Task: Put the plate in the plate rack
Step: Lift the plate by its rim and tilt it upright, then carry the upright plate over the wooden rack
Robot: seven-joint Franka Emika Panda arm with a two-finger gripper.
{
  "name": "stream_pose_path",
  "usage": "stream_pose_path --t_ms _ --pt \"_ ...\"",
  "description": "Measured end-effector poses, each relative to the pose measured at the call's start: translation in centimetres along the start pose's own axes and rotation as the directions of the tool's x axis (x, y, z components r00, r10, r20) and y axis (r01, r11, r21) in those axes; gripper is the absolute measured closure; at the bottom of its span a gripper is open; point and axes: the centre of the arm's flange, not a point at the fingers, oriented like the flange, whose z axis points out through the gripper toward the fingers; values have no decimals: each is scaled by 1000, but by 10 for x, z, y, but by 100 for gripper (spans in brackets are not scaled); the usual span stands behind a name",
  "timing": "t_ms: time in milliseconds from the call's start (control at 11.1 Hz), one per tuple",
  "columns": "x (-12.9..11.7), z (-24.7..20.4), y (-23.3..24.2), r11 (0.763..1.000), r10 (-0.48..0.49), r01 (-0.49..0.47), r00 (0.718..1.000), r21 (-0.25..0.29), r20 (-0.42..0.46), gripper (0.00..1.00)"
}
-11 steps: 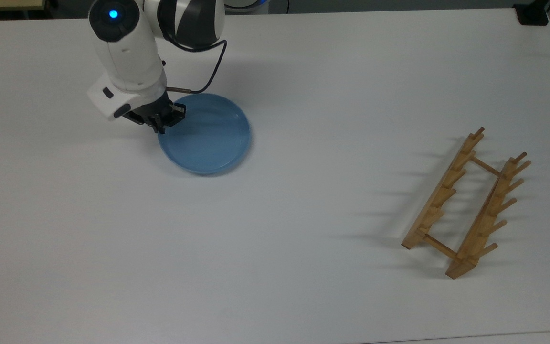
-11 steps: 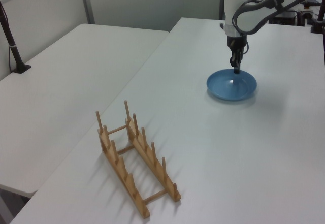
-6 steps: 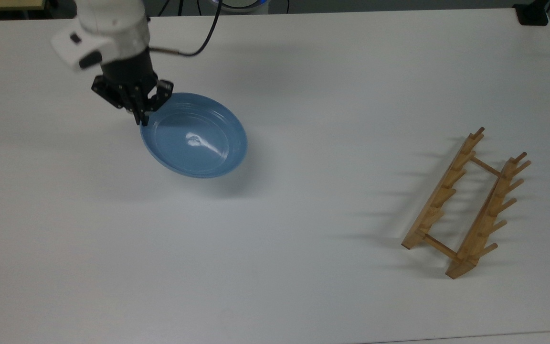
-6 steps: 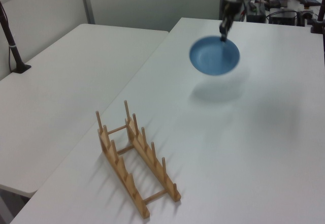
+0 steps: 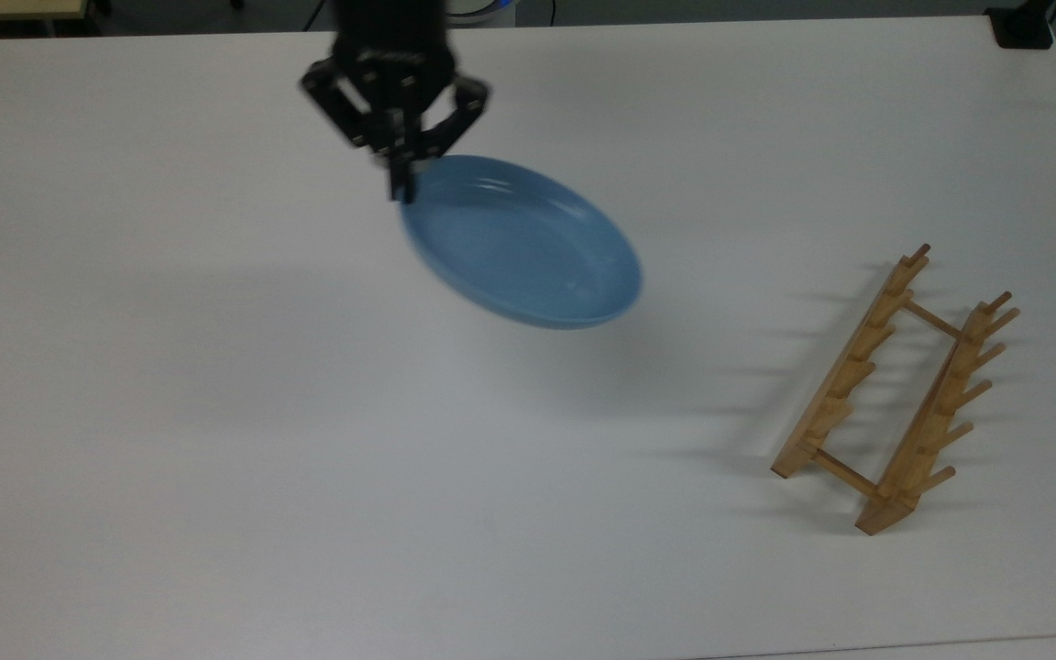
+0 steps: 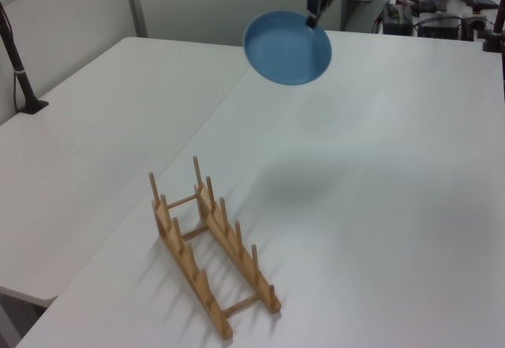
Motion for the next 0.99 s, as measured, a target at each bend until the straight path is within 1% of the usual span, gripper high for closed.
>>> stream_pose_path --t_ms 180,270,360,450,630,810,990 --pt "-7 -29 -55 1000 11 -13 998 -25 -68 96" --pt "-16 -47 -95 999 15 -20 993 -42 -121 96" --pt "-24 -57 -118 998 19 -30 987 -64 -162 96" --pt "-36 -69 -155 995 29 -52 969 -86 -246 96" --pt "-49 -76 -189 991 18 -63 938 -119 -345 96" --pt "-68 -67 -229 988 -15 -51 909 -146 -417 96" --pt "-91 -38 -276 985 -50 -38 868 -166 -494 96"
